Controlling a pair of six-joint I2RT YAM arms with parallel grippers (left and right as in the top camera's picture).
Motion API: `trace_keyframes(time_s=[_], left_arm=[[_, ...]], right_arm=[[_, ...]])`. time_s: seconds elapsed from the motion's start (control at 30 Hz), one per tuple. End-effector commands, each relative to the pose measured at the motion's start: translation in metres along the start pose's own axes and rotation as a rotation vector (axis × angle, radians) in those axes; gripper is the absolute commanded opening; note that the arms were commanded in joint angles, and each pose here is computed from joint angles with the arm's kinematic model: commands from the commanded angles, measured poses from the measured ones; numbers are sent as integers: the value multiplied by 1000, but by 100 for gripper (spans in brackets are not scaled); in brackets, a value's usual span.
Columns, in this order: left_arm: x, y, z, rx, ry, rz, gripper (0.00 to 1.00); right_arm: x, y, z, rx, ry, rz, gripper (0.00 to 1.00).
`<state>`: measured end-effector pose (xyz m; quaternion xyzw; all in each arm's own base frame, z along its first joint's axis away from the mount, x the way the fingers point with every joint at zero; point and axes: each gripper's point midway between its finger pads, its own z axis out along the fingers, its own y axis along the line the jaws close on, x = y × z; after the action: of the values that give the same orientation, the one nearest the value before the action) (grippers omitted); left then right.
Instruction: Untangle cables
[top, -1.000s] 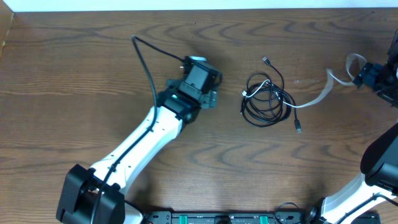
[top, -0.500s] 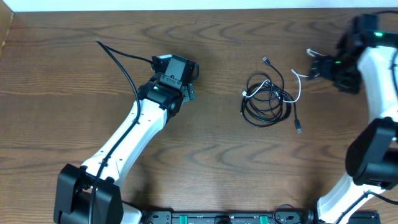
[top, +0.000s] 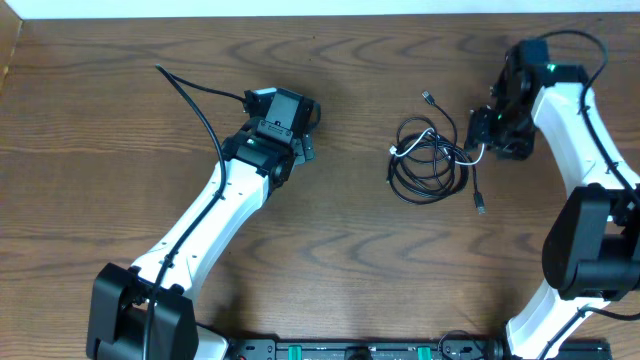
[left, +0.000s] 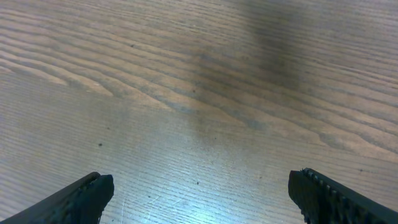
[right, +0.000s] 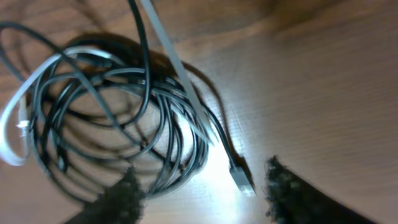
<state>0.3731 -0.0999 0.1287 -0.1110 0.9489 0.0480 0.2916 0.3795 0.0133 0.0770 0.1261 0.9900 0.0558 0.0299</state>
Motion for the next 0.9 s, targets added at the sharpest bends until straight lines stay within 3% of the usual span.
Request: trace_keyframes(time_s=[0.0, 0.1, 0.4, 0.87], left_arm=[[0, 3, 3, -13, 3, -14, 97], [0, 3, 3, -13, 3, -14, 96], [0, 3, 3, -13, 3, -14, 97], [0, 3, 3, -13, 3, -14, 96]], right_arm=[[15, -1, 20, -28, 28, 6, 52], [16, -1, 32, -39, 16, 4, 40], [4, 2, 34, -56, -36, -2, 28], [0, 2, 43, -63, -65, -7, 28]])
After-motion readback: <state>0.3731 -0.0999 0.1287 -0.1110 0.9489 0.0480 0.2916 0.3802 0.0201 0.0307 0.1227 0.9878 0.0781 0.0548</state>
